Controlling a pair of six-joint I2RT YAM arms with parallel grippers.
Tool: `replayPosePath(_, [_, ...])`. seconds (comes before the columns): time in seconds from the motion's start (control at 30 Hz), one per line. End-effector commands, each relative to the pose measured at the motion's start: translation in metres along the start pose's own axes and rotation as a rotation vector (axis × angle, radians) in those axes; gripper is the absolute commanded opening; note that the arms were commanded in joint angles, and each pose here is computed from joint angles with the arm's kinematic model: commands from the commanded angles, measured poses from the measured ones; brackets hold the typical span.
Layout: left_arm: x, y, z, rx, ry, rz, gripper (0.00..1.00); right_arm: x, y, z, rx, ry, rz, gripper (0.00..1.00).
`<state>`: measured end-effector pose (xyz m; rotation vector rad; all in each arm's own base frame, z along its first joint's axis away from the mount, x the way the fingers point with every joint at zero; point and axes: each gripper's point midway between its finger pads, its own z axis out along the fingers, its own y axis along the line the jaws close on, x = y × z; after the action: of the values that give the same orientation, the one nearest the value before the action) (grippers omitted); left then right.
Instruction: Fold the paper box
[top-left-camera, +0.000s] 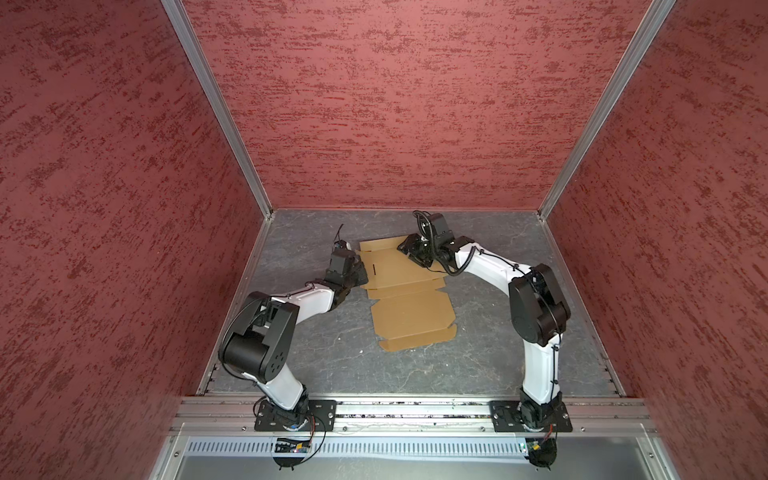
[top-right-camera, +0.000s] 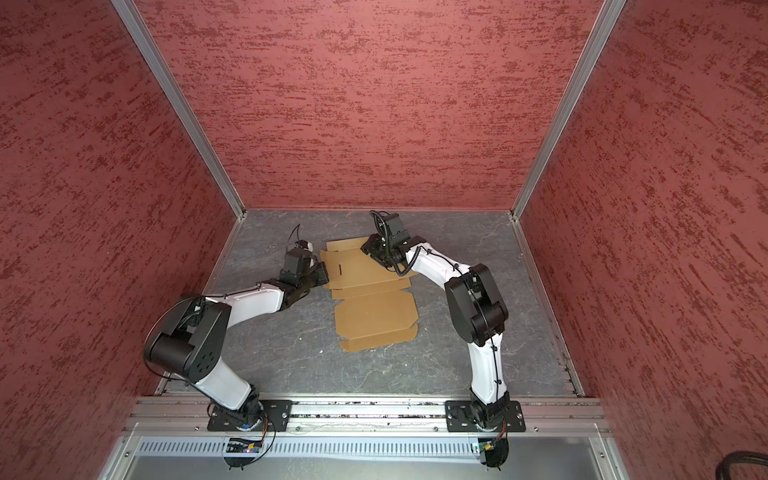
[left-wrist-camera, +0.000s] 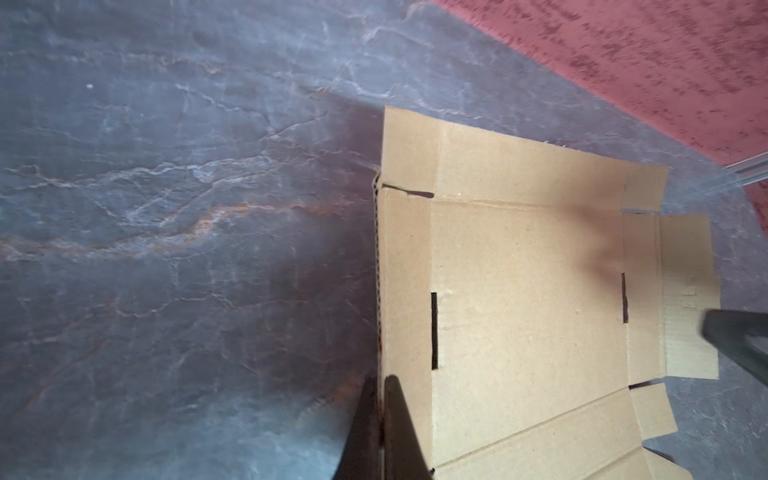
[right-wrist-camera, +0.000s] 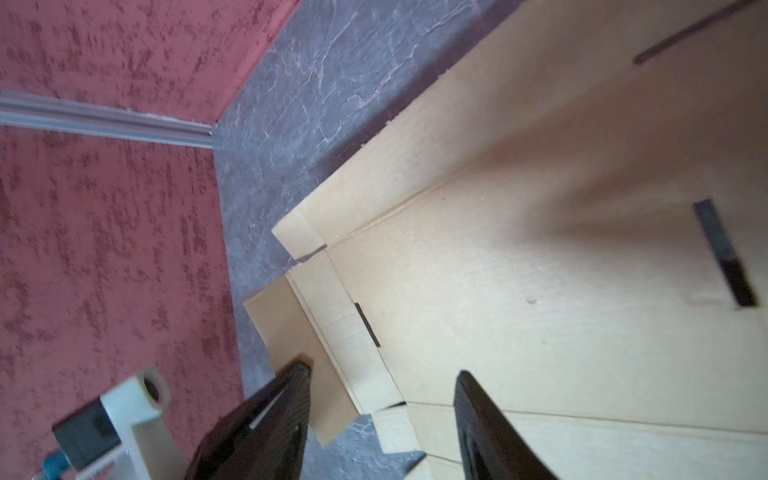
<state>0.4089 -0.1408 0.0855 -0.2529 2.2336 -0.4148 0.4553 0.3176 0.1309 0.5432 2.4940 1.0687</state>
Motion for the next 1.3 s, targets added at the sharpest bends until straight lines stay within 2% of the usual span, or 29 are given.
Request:
replayPosePath(0.0, [-0.022, -0.003, -0.014, -0.003, -0.146, 0.003, 0.00, -0.005, 0.022, -0.017, -0.081, -0.043, 0.168, 0.59])
replayPosePath(0.27, [-0.016, -0.006, -0.039, 0.027, -0.244, -0.005, 0.00, -0.013, 0.024, -0.027, -0.095, -0.098, 0.310, 0.62])
replayPosePath(0.4, [-0.015, -0.013, -0.046, 0.049, -0.278, 0.009, 0.00, -0.019, 0.037, -0.025, -0.140, -0.094, 0.347, 0.62])
replayPosePath(0.6, [-0.005, -0.024, -0.054, 0.062, -0.308, 0.053, 0.00, -0.023, 0.040, -0.018, -0.129, -0.088, 0.401, 0.62])
replayPosePath(1.27, [-0.001, -0.041, -0.067, 0.028, -0.457, 0.160, 0.00, -0.029, 0.036, -0.018, 0.024, -0.086, 0.430, 0.64])
